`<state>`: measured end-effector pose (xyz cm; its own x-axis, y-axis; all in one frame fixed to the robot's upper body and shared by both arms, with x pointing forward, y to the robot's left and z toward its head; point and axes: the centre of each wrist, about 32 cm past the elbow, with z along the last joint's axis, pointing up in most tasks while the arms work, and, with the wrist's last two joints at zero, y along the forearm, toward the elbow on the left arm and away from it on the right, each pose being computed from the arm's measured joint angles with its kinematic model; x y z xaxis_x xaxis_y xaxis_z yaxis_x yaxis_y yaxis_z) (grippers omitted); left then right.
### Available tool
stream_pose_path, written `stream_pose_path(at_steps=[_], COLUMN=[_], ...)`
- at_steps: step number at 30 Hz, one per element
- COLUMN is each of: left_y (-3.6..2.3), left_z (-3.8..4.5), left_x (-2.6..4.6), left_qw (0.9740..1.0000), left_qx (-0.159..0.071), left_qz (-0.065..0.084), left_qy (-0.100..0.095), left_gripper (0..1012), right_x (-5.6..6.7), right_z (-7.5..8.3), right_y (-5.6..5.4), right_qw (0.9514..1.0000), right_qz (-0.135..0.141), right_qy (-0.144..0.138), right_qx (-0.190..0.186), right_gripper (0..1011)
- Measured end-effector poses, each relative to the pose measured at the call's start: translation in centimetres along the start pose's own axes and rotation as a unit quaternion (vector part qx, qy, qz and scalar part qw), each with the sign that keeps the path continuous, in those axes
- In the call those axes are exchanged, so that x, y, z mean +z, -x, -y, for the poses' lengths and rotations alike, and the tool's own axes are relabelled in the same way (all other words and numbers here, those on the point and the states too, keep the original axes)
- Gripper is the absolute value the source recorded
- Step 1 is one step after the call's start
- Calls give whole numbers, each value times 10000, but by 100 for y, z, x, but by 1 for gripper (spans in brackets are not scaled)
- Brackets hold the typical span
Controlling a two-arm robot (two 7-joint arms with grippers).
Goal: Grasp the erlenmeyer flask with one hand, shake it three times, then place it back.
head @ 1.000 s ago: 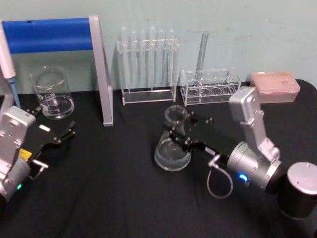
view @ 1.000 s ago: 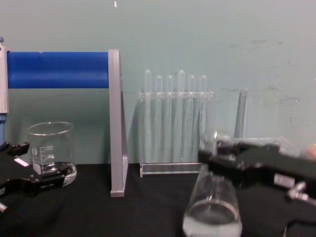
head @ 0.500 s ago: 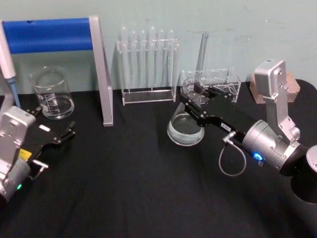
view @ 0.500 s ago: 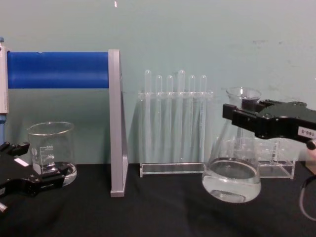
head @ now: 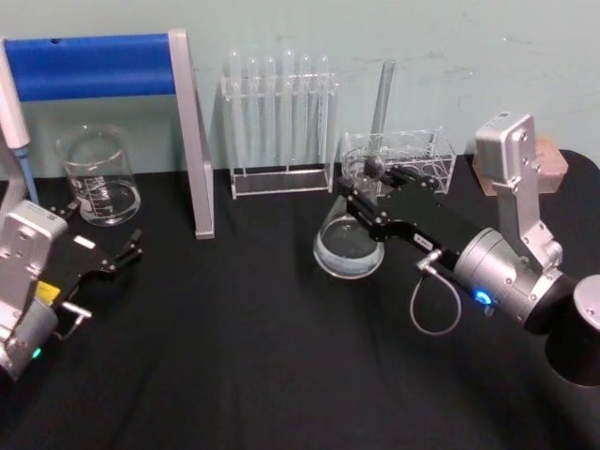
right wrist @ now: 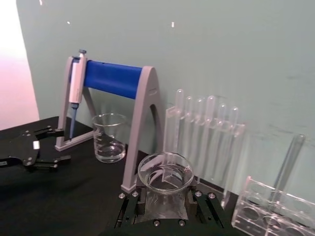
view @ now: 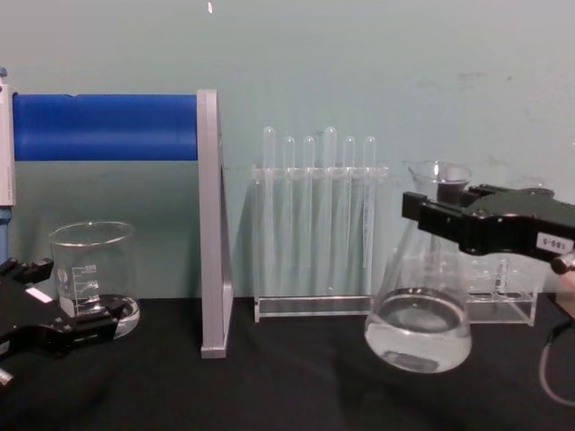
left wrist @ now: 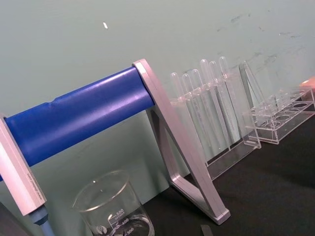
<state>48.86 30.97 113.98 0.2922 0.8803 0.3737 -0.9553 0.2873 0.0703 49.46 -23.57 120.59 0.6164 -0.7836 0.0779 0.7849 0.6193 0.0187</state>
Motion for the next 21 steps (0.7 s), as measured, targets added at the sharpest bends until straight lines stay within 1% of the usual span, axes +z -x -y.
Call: stream_pose_path(at_steps=[5,8,11,12,21], left_y=[0,0,0,0,0], left_z=[0,0,0,0,0], left_x=[0,0,0,0,0], left_qw=[10000,10000,10000,10000,10000], left_qx=[0,0,0,0,0], left_qz=[0,0,0,0,0], left_qy=[0,0,0,0,0], left_gripper=[1001,1001,1001,1001,1001], right_x=[-5,-7,-11,-11,5], right_z=[-7,-4,5,11,56], right_y=[85,167,224,257,400], right_qw=[9998,9992,9986,9982,9948], right_qz=[-25,-51,-79,-94,-168], right_qy=[9,18,21,19,0], right_qx=[184,388,519,600,1002], right_gripper=[449,449,449,449,449])
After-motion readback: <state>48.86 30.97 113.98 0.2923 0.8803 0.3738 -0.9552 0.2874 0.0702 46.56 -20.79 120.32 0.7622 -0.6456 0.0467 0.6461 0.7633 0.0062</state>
